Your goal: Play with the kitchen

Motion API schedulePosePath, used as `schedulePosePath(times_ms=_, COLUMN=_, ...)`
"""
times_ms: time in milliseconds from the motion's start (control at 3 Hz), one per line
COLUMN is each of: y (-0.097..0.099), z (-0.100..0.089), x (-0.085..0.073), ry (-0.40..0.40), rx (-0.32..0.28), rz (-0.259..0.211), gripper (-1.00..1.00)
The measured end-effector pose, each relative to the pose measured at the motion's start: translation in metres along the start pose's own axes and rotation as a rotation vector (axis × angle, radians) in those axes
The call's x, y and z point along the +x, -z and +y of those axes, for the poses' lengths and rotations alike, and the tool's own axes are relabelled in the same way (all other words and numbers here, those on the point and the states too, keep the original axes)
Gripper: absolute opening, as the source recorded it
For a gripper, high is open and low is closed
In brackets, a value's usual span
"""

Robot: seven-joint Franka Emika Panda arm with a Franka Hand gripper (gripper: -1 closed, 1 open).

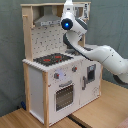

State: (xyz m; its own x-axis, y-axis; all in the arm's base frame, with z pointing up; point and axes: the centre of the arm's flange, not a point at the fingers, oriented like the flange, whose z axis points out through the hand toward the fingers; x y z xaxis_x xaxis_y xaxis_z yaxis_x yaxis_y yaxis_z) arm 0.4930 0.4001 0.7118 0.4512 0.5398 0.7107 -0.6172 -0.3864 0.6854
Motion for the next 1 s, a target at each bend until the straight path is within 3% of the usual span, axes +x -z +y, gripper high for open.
schedulePosePath(times_ms=333, y=-0.053, z=0.008, x=-0.017, ry=-0.005, rx=-0.045, rz=-0.143, gripper=-1.00)
schedulePosePath(times_ms=667, y=-0.052, z=0.039, x=-0.030, ry=-0.040, rx=-0.064, rz=-0.214, gripper=-1.00)
schedulePosePath(times_ms=1000, y=-0.048, z=0.053, x=-0.046, ry=-0.049, rx=-0.059, rz=-0.247, gripper=-1.00)
